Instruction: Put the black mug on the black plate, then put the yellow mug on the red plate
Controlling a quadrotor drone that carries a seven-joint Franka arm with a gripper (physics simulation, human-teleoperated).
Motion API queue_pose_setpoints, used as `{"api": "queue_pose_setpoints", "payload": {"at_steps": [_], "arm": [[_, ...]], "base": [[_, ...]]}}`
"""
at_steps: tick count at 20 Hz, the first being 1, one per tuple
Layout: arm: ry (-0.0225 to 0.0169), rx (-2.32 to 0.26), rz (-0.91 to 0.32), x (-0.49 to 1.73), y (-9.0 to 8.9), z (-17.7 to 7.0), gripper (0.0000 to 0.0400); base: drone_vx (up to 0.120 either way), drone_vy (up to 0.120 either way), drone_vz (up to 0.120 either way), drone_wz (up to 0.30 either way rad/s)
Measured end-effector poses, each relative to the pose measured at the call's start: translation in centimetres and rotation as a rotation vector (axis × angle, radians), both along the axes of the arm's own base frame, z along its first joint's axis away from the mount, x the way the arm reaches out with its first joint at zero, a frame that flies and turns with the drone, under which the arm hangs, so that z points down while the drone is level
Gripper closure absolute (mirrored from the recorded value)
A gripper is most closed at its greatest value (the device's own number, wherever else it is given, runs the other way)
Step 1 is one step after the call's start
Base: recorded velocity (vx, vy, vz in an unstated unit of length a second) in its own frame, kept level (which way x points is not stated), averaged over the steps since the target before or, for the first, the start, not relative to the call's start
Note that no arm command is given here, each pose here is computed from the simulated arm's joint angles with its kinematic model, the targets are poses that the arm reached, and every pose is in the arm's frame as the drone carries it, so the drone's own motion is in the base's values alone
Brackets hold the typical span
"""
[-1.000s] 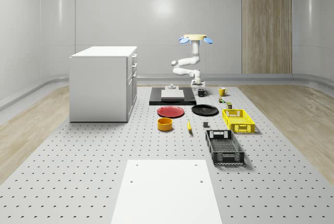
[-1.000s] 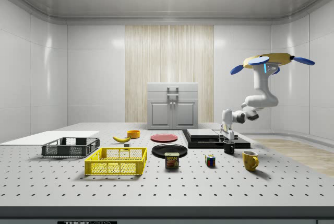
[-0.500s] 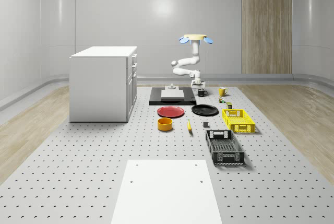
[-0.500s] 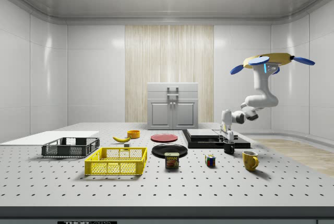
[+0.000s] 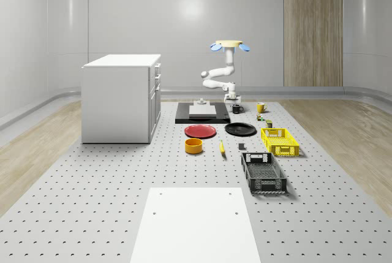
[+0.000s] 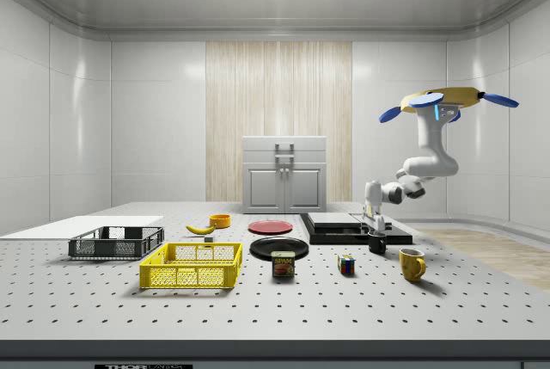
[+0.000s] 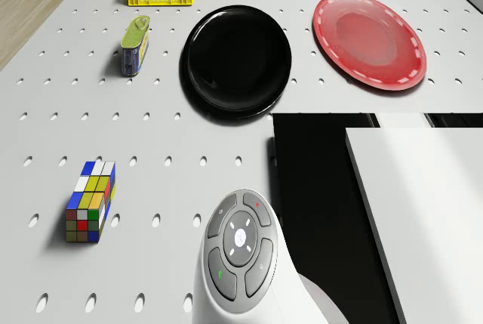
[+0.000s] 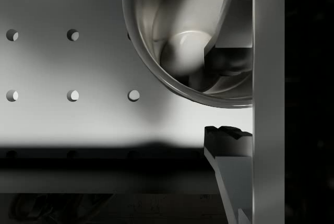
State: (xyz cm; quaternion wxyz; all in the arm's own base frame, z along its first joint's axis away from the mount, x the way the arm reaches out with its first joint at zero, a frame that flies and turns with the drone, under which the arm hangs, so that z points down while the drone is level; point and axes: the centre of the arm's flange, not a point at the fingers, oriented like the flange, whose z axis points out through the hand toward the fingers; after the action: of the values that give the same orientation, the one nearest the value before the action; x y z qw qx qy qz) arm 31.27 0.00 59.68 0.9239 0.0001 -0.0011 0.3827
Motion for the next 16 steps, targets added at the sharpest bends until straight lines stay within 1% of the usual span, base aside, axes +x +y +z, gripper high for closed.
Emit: {"api": "queue_pose_setpoints", "payload": {"at_steps": [4,10,15,16], "arm": [[0.0,0.0,0.0,0.0,0.0,0.0,0.0282],[0.0,0.0,0.0,0.0,0.0,-0.1,0.0288],[0.0,0.0,0.0,0.0,0.0,-1.5,0.0289],[0.0,0.0,0.0,0.0,0.0,-1.9,0.029]], "base": [[0.0,0.0,0.0,0.0],[0.0,0.0,0.0,0.0],[0.0,0.0,0.0,0.0],[0.0,0.0,0.08,0.0]]}}
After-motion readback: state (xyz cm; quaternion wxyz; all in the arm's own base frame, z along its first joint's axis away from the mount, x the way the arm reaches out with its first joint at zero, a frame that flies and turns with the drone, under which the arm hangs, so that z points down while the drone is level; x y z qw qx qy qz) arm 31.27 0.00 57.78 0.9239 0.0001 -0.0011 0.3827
